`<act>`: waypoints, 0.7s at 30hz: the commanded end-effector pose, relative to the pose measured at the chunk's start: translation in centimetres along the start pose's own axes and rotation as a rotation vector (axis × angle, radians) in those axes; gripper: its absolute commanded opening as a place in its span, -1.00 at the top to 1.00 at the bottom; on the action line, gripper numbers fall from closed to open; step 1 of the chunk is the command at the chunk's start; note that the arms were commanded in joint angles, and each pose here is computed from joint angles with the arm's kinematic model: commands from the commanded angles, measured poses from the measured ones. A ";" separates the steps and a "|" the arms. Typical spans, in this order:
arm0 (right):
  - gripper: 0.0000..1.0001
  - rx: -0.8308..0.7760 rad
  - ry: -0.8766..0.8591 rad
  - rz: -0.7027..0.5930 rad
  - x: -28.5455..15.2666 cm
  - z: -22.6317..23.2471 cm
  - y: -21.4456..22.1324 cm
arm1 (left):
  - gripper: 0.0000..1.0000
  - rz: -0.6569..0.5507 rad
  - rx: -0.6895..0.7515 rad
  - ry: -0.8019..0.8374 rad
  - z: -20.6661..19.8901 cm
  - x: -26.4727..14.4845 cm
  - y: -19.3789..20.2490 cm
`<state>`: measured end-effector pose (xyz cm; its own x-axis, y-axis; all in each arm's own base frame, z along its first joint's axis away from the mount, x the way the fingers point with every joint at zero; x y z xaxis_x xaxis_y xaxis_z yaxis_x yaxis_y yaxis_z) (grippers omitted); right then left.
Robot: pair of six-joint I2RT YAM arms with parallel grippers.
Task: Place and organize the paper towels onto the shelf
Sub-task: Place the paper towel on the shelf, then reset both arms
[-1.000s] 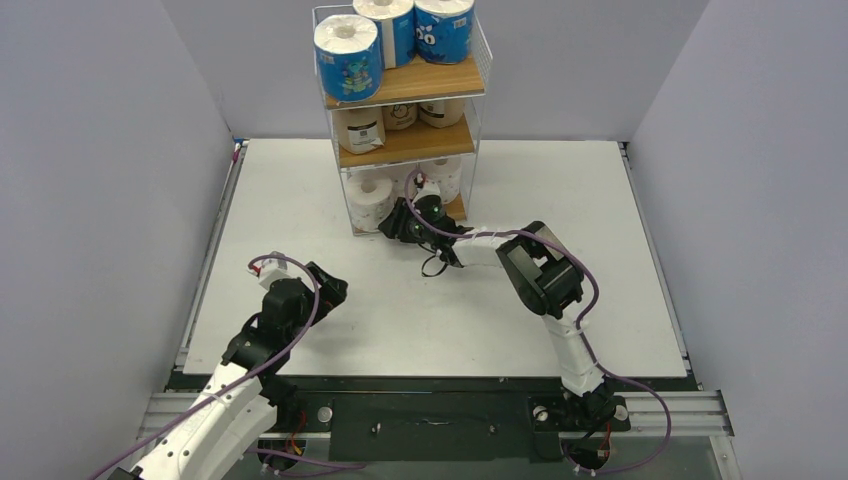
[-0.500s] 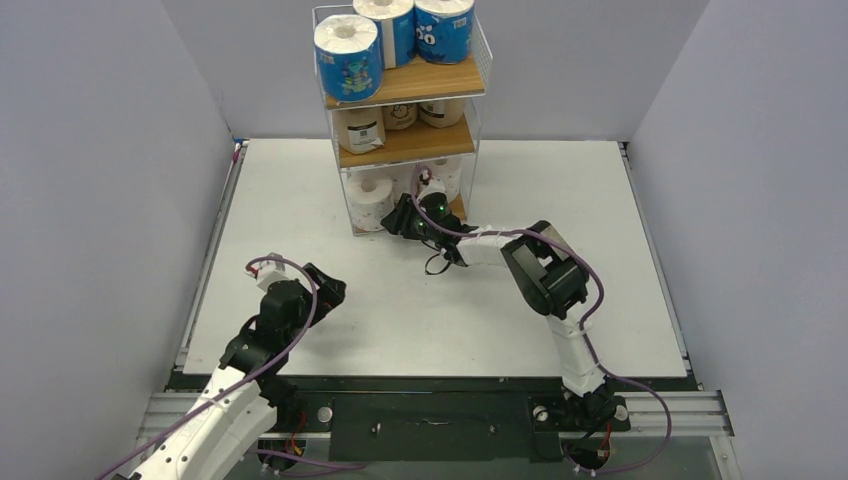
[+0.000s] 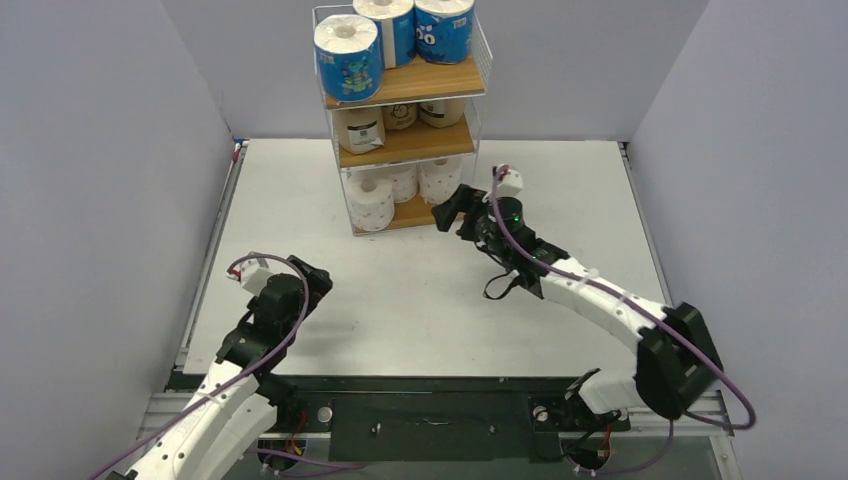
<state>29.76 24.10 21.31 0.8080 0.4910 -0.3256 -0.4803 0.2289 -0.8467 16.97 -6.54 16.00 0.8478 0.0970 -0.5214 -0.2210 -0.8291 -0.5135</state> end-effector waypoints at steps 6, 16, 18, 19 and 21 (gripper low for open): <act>-0.67 0.075 0.565 -0.254 -10.7 -4.8 -5.9 | -0.93 -0.240 0.064 -0.014 -2.6 0.4 -3.8; -0.70 -0.017 0.970 -0.494 -15.8 -12.5 -7.3 | -0.93 -0.435 0.454 0.085 -4.6 3.4 -5.9; -0.70 -0.068 1.036 -0.474 -16.1 -14.4 -7.3 | -0.93 -0.455 0.482 0.046 -4.8 4.7 -6.8; -0.71 -0.063 1.052 -0.467 -16.2 -15.1 -7.0 | -0.93 -0.435 0.483 0.018 -4.5 5.7 -7.1; -0.71 -0.040 1.047 -0.483 -16.4 -16.3 -6.7 | -0.93 -0.389 0.465 0.029 -4.0 7.1 -7.1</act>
<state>24.75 3.30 25.13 0.8312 -0.5140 -0.2121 -0.1159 0.2129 -0.9702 23.68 -3.38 17.77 0.8929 0.3481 -0.2855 -0.1020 -0.4612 -0.8814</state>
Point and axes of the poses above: each gripper's point midway between its finger pads, its own x axis out along the fingers, its own z axis along the line the jaws close on, y = z × x, the point moved 8 cm from there along -x, back along the fingers, and after that the axes turned 10 degrees about -x, right-handed, at the moved point
